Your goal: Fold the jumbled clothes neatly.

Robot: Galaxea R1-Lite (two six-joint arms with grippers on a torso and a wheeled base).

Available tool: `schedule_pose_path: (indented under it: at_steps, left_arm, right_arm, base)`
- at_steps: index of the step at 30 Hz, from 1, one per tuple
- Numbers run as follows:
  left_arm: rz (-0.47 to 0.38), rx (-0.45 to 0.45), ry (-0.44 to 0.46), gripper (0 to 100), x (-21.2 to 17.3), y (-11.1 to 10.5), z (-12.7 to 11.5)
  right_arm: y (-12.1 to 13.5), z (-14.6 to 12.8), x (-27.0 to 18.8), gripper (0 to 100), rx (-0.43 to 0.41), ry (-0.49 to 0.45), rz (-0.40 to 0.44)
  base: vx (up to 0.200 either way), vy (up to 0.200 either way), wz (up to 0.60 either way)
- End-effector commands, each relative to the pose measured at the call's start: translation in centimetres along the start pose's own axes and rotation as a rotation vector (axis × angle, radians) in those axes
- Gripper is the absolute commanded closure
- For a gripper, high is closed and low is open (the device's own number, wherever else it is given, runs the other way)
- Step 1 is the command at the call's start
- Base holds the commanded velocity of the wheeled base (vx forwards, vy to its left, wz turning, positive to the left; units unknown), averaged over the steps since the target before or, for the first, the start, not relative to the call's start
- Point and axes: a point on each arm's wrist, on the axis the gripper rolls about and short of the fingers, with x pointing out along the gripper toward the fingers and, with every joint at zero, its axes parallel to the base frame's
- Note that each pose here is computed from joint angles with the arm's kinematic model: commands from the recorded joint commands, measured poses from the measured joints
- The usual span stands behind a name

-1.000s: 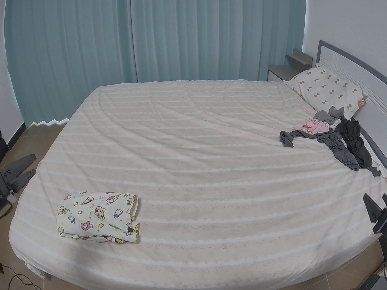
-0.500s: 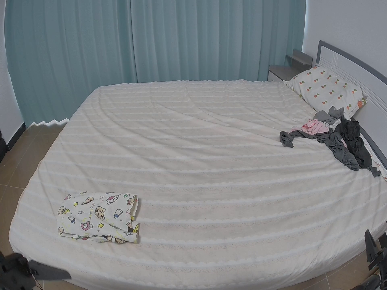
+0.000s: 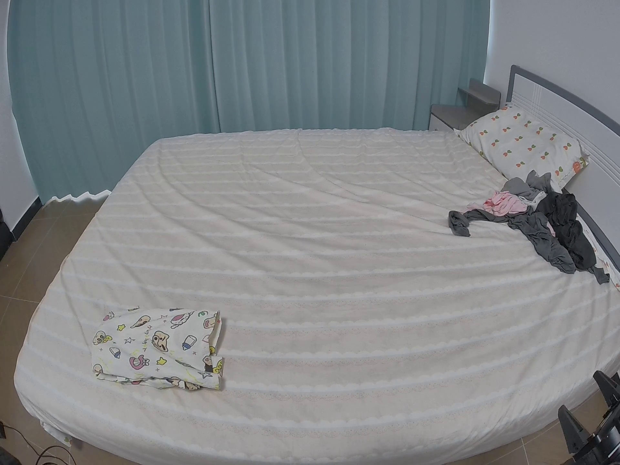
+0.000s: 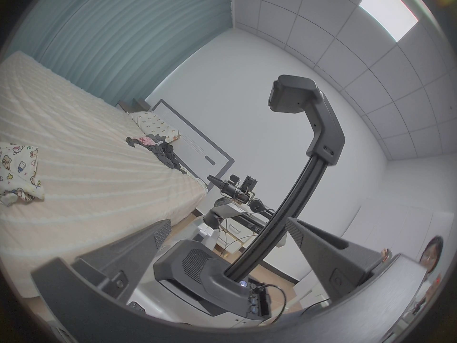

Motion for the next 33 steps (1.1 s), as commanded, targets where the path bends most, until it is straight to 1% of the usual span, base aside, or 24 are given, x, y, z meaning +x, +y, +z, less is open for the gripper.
schedule_pose_path:
  at_steps: [1,2,3,4,5,6,7,8,10,12,13,14,15,16,17,18,19,21,24,26,28,30,32,33]
  left_arm:
    - [0.051,0.073,-0.066,0,-0.1,0.3,-1.0]
    - [0.090,0.102,-0.103,0,-0.1,0.5,-1.0]
    - [0.128,0.144,-0.133,0,-0.1,0.8,-1.0]
    - [0.198,0.221,-0.170,0,-0.2,1.4,-1.3]
    - [0.227,0.250,-0.184,0,-0.2,1.7,-1.4]
    - [0.330,0.323,-0.227,0,-0.2,2.1,-1.4]
    - [0.330,0.323,-0.227,0,-0.2,2.1,-1.4]
    - [0.518,0.379,-0.278,0,-0.4,2.8,-1.6]
    - [0.736,0.459,-0.317,0,-0.8,3.3,-1.7]
    - [0.912,0.512,-0.359,0,-1.1,3.6,-1.6]
    - [0.934,0.516,-0.365,0,-1.1,3.6,-1.5]
    - [1.044,0.534,-0.394,0,-1.3,3.7,-1.5]
    - [1.163,0.552,-0.413,0,-1.6,3.8,-1.4]
    - [1.201,0.559,-0.419,0,-1.6,3.8,-1.4]
    - [1.294,0.571,-0.427,0,-1.8,3.9,-1.4]
    - [1.294,0.571,-0.427,0,-1.8,3.9,-1.4]
    - [1.391,0.533,-0.375,0,-2.0,4.3,-2.0]
    - [1.368,0.536,-0.377,0,-2.0,4.3,-1.9]
    - [1.357,0.545,-0.378,0,-1.9,4.3,-1.9]
    - [1.356,0.544,-0.379,0,-1.9,4.3,-1.9]
    - [1.351,0.530,-0.390,0,-1.9,4.3,-1.9]
    - [1.350,0.524,-0.395,0,-1.9,4.3,-1.9]
    - [1.349,0.524,-0.395,0,-1.9,4.3,-1.9]
    - [1.347,0.524,-0.394,0,-1.9,4.3,-1.9]
  right_arm:
    - [-0.2,0.1,0.0,0,-0.005,-0.005,-0.092]
    - [-0.3,0.1,0.0,0,-0.010,-0.006,-0.129]
    - [-0.3,0.1,0.0,0,-0.013,-0.007,-0.146]
    - [-0.3,0.1,0.0,0,-0.018,-0.008,-0.146]
    - [-0.3,0.1,0.0,0,-0.019,-0.009,-0.146]
    - [-0.3,0.1,0.0,0,-0.028,-0.007,-0.152]
    - [-0.3,0.1,0.0,0,-0.028,-0.007,-0.152]
    - [-0.4,0.1,0.0,0,-0.066,-0.012,-0.161]
    - [-0.4,0.2,0.1,0,-0.156,-0.043,-0.159]
    - [-0.3,0.2,0.1,0,-0.225,-0.052,-0.131]
    - [-0.3,0.2,0.0,0,-0.229,-0.052,-0.122]
    - [-0.2,0.1,-0.1,0,-0.231,-0.076,-0.049]
    - [-0.1,-0.1,-0.7,0,-0.211,-0.126,0.030]
    - [-0.1,-0.1,-0.7,0,-0.192,-0.120,0.040]
    - [0.0,-0.2,-0.7,0,-0.144,-0.111,0.057]
    - [0.0,-0.2,-0.7,0,-0.144,-0.111,0.057]
    - [0.0,-0.1,-0.7,0,-0.066,-0.096,0.039]
    - [-0.1,-0.2,-0.8,0,-0.032,-0.085,0.017]
    - [-0.2,-0.2,-0.8,0,-0.034,-0.081,-0.021]
    - [-0.2,-0.2,-0.8,0,-0.034,-0.082,-0.021]
    - [-0.2,-0.2,-0.8,0,-0.026,-0.086,-0.041]
    - [-0.3,-0.1,-0.8,0,-0.023,-0.099,-0.085]
    - [-0.7,-0.4,-0.7,0,-0.038,-0.119,-0.229]
    - [-0.7,-0.3,-0.7,0,-0.040,-0.120,-0.237]
  base:
    - [0.000,0.000,0.00]
    - [0.000,0.000,0.00]
    - [0.000,0.000,0.00]
    - [0.000,0.000,0.00]
    - [0.000,0.000,0.00]
    - [0.000,0.000,0.00]
    - [0.000,0.000,0.00]
    - [0.000,0.000,0.00]
    - [0.000,0.000,0.00]
    - [0.000,0.000,0.00]
    - [0.000,0.000,0.00]
    - [0.000,0.000,0.00]
    - [0.000,0.000,0.00]
    - [0.000,0.000,0.00]
    - [0.000,0.000,0.00]
    - [0.000,0.000,0.00]
    - [0.000,0.000,0.00]
    - [0.000,0.000,0.00]
    - [0.000,0.000,0.00]
    - [0.000,0.000,0.00]
    - [0.000,0.000,0.00]
    - [0.000,0.000,0.00]
    - [0.000,0.000,0.00]
    - [0.000,0.000,0.00]
